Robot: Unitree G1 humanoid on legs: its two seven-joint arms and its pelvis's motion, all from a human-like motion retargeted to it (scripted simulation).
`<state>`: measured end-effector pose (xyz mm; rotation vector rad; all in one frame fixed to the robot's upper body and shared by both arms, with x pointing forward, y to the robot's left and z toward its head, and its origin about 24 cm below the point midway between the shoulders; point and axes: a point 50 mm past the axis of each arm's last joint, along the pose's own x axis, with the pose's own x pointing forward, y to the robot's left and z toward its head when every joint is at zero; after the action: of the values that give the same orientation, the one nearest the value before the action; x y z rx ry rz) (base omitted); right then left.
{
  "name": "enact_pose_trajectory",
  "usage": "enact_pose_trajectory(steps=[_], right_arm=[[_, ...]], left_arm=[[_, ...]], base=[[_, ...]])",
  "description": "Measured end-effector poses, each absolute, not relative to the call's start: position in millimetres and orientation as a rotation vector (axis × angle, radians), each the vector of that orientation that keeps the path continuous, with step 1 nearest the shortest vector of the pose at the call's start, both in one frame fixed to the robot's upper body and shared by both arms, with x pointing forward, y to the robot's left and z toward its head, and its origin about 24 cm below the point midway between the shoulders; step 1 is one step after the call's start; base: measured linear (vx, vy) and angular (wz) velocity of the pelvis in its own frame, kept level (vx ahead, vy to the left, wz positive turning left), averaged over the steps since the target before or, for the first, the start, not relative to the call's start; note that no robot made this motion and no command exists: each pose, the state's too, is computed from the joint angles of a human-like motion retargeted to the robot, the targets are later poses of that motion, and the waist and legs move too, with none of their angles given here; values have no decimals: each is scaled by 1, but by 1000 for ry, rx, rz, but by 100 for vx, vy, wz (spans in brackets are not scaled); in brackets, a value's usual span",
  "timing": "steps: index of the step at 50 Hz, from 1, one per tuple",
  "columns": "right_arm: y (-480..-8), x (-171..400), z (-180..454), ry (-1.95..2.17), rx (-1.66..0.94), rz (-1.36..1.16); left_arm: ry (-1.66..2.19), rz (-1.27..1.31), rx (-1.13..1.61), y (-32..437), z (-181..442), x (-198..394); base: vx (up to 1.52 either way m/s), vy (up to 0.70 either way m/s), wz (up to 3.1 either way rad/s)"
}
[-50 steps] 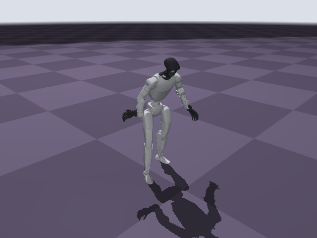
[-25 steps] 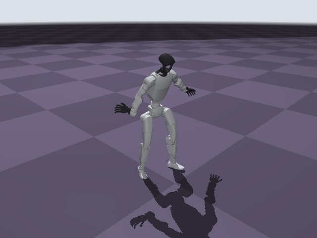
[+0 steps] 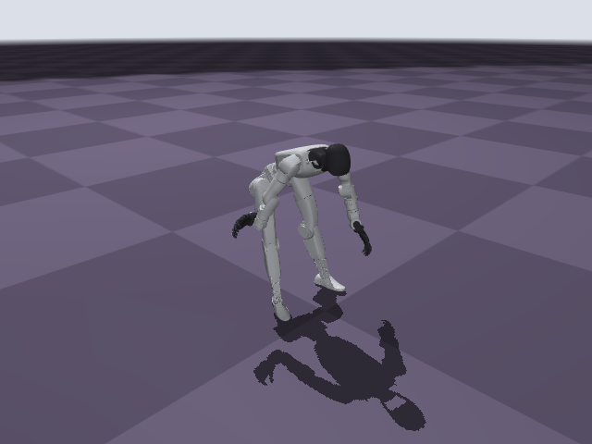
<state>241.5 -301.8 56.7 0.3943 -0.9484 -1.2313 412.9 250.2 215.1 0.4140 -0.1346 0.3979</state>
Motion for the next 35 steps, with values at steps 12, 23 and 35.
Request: enact_pose_trajectory(steps=[12, 23, 35], right_arm=[[-117, 334, 134, -899, 885, -632], [-96, 295, 63, -674, 822, -716], [-233, 284, 61, -699, 734, -803]], left_arm=[[-402, 108, 308, 122, 346, 421], [-149, 77, 158, 77, 243, 427], [54, -479, 209, -47, 129, 365]], base=[[1, -8, 11], [16, -2, -18], [13, 6, -7]])
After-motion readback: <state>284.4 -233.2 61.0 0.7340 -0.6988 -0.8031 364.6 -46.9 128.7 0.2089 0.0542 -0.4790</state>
